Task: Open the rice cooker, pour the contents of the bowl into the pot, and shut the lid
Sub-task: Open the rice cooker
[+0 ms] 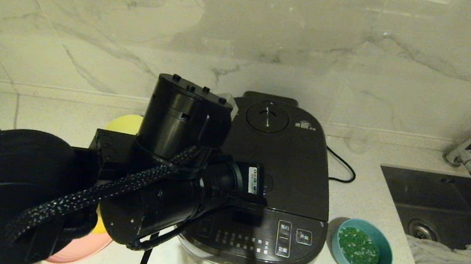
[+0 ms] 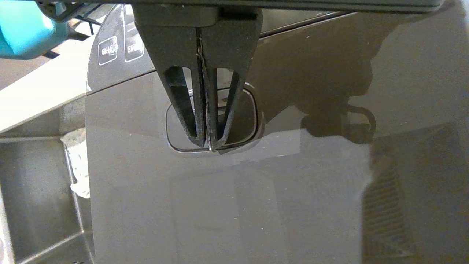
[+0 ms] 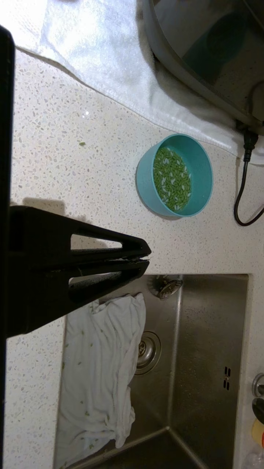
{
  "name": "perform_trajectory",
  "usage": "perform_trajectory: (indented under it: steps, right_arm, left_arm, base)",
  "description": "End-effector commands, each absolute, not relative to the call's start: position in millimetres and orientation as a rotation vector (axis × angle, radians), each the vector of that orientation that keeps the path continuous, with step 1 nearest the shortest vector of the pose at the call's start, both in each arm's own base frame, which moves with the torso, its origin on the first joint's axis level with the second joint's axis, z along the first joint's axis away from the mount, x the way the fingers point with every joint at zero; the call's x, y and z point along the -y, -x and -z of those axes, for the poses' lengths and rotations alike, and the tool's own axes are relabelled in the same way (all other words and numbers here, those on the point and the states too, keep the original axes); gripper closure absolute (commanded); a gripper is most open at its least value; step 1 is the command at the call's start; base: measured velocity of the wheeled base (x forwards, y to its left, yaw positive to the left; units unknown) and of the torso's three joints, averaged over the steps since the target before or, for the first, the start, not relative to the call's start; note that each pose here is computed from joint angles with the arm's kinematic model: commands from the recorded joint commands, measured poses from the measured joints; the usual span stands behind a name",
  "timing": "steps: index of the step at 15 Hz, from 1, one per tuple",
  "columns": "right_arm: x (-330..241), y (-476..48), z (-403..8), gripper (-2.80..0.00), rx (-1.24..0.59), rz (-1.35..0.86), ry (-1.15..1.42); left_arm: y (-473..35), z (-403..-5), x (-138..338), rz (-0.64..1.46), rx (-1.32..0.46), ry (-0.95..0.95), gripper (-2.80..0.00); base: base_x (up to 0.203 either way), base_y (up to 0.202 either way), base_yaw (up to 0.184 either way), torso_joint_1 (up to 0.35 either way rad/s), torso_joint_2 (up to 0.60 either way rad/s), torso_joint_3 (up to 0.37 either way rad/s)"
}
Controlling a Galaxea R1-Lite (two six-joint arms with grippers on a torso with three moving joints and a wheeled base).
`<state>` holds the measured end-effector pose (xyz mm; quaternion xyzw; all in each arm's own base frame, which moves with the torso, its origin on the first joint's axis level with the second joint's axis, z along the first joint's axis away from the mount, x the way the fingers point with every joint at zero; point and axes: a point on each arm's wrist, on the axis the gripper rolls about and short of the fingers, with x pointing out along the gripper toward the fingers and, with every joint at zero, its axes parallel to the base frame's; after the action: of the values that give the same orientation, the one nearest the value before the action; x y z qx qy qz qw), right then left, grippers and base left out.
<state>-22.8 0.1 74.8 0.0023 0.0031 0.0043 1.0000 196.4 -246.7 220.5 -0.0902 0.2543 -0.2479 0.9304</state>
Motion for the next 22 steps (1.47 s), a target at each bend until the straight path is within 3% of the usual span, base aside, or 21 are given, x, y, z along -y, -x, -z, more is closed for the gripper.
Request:
perform_trajectory:
  steps: [1,10,22]
  right_arm:
    - [-0.1,22.8,-74.9,0.0,-0.006,-0.009,-0.005]
    - [-0.1,22.7,-74.4,0.0,-0.008,-0.009,-0.005]
    - [-0.1,22.7,-74.4,0.0,-0.008,-0.009,-0.005]
  left_arm:
    - [-196.7,-220.0,246.2,0.504,-0.523,0.186,0.0]
    - [-182.9,-230.2,229.3,0.509,-0.537,0.198,0.0]
    - [-179.1,-210.4,232.8,0.509,-0.594,0.177,0.0]
  base:
    - [0.0,0.0,0.0,0.0,0.0,0.0]
    - [0.0,0.0,0.0,0.0,0.0,0.0]
    - [0.0,0.0,0.0,0.0,0.0,0.0]
